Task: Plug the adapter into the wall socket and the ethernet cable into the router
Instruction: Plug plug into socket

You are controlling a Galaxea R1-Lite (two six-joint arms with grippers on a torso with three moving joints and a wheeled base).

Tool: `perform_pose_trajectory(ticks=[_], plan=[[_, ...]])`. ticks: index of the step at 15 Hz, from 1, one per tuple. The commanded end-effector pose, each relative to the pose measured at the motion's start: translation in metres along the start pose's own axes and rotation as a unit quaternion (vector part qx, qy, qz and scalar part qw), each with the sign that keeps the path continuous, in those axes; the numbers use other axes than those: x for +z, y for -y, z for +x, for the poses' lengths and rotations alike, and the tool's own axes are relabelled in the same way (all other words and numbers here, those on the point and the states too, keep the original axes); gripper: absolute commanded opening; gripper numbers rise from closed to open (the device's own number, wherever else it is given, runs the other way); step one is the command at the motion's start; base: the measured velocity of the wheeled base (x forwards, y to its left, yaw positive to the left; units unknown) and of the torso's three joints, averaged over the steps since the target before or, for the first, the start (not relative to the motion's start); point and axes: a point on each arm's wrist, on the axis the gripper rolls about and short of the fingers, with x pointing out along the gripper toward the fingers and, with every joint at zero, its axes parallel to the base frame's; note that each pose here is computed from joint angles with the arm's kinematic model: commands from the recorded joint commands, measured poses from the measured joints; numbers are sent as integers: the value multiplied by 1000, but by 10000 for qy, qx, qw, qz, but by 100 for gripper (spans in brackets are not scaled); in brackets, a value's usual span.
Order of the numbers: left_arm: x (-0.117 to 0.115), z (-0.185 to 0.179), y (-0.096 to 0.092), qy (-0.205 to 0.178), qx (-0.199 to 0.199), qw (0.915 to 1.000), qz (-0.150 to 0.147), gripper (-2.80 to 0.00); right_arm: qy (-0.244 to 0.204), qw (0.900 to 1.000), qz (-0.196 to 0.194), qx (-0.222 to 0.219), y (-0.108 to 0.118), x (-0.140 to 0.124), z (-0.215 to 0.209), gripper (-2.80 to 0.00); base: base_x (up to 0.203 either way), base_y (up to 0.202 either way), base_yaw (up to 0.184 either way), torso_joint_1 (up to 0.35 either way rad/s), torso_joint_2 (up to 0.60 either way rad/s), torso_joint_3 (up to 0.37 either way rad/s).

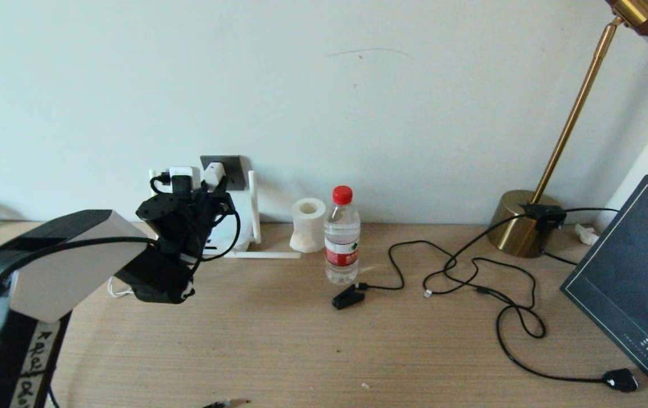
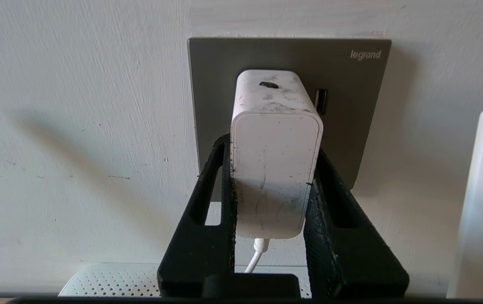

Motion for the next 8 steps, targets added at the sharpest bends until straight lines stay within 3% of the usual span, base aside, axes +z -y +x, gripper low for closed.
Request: perform_pose_trajectory(ticks=[1,8], plan=[[1,1,0,51,5,10000,-2,-280,-3,10000,0,-2,0,0,0,-280,0,0,0,0,0,0],[2,5,0,134,20,9999,-9,-280,-3,10000,0,-2,0,0,0,-280,0,0,0,0,0,0]])
